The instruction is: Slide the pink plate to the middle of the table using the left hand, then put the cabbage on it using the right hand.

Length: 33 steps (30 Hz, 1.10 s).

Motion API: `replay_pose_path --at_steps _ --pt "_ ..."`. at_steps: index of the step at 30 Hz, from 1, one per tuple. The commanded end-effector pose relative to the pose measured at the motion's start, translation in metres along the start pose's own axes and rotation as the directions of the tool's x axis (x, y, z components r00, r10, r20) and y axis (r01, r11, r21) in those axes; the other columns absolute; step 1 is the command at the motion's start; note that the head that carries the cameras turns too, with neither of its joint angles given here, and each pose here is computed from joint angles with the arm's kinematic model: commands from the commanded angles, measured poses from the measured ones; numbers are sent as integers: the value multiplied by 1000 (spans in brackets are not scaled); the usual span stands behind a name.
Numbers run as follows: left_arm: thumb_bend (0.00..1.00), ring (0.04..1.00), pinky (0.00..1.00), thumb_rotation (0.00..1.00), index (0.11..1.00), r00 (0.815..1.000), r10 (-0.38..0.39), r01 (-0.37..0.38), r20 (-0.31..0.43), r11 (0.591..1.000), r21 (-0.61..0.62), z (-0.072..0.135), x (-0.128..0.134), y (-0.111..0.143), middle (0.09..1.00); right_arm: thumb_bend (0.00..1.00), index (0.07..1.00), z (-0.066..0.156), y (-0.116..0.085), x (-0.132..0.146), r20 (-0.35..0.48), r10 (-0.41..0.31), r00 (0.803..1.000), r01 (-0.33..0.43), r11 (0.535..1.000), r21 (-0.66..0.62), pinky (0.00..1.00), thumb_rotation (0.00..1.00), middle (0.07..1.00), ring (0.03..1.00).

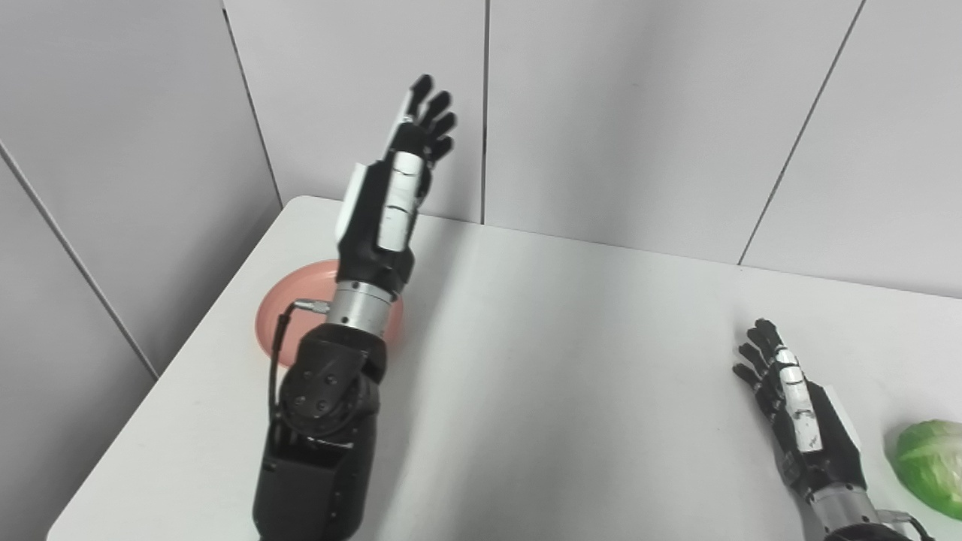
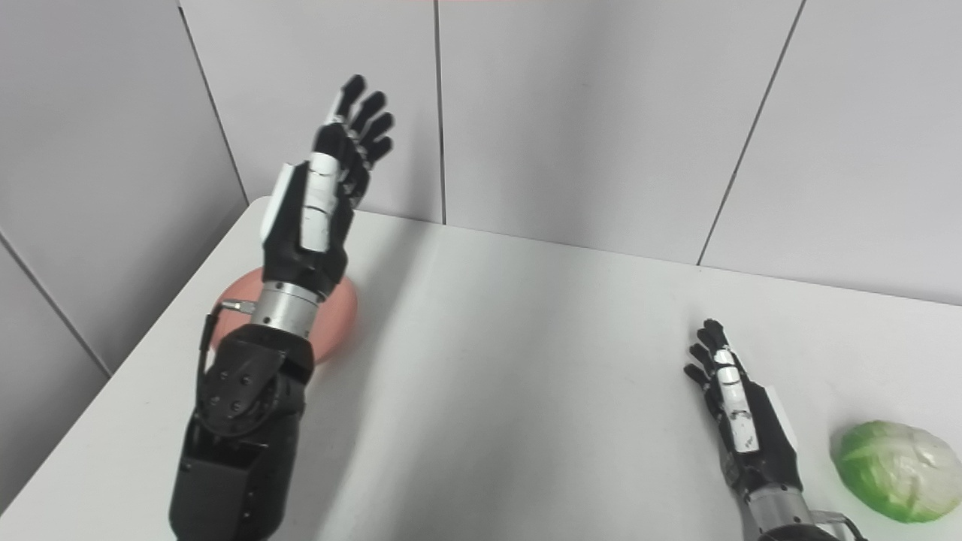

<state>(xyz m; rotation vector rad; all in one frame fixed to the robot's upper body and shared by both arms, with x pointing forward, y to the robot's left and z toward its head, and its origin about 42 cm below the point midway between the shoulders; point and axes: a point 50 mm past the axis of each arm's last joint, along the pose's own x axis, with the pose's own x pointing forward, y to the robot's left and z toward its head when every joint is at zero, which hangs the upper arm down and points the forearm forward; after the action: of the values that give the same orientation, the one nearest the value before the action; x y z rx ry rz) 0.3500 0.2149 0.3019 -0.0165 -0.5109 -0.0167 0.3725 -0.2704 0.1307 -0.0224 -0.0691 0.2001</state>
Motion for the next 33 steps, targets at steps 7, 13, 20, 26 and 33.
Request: replay_pose_path --at_steps 7,13,20,26,33 --pt "737 962 954 994 978 982 140 -147 127 988 46 22 12 50 971 279 984 8 -2 3 18 -1 1000 2 1000 -17 1000 1000 986 968" --pt "751 967 947 987 980 960 252 -259 122 965 41 12 12 92 971 262 980 8 -3 3 20 5 1000 -5 1000 -14 1000 1000 981 967" --pt "755 951 948 988 950 932 347 -350 101 936 17 -1 8 128 952 262 984 10 -3 2 17 -2 1000 2 1000 -25 1000 1000 982 967" --pt "759 951 952 990 946 915 398 -396 68 917 -37 -7 6 148 949 262 979 10 -3 1 19 -2 1000 2 1000 -29 1000 1000 976 962" --pt "757 953 955 990 953 903 428 -427 20 903 -42 -18 5 157 944 265 983 10 -4 1 18 -1 1000 1 1000 -30 1000 1000 980 970"
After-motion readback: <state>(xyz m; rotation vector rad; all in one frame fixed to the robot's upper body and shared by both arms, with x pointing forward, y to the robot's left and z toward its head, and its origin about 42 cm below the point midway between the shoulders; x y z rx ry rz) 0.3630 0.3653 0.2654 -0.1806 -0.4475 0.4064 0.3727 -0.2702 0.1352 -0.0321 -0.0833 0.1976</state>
